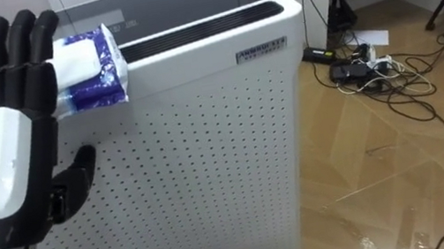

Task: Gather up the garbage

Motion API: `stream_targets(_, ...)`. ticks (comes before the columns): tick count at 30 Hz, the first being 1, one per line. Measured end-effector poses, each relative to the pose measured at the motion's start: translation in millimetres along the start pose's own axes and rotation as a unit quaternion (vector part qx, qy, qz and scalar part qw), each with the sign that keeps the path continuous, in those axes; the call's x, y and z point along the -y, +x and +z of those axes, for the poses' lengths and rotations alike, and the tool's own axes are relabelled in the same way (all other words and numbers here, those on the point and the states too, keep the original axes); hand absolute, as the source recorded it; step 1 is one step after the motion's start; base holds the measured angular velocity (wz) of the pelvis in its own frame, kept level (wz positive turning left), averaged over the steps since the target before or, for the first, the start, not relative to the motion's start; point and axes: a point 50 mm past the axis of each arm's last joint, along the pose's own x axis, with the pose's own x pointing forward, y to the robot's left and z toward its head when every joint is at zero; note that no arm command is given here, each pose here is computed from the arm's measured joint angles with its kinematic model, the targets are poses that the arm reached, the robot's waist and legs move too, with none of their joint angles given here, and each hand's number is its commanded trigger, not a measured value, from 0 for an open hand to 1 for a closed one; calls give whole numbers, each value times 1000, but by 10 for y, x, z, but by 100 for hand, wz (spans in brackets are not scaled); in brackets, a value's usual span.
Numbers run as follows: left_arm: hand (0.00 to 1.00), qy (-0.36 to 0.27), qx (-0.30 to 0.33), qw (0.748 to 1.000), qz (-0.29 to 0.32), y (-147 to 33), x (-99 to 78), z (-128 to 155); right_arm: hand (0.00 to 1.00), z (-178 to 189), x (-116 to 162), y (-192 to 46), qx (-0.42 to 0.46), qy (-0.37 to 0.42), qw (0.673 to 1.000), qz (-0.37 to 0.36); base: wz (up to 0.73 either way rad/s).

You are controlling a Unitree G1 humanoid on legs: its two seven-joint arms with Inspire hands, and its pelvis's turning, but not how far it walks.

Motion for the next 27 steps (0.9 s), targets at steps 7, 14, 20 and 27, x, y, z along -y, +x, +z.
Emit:
stream_targets(7, 100, -2, -15, 999, -28, -18, 79, 7, 100, -31, -6, 2, -15, 6, 1000, 0, 2)
stream_targets(14, 100, 2, -35, 999, -34, 71, 99, -5, 100, -64, 8, -6, -42, 11, 999, 9, -1)
stream_targets(20, 100, 13, -48, 998, -25, 187, 67, -33, 100, 18, 50, -15, -44, -17, 999, 8, -7)
stream_targets(27, 100, 19, -67, 997, -18, 255, 51, -46, 100, 54, 56, -14, -46, -18, 999, 7, -5)
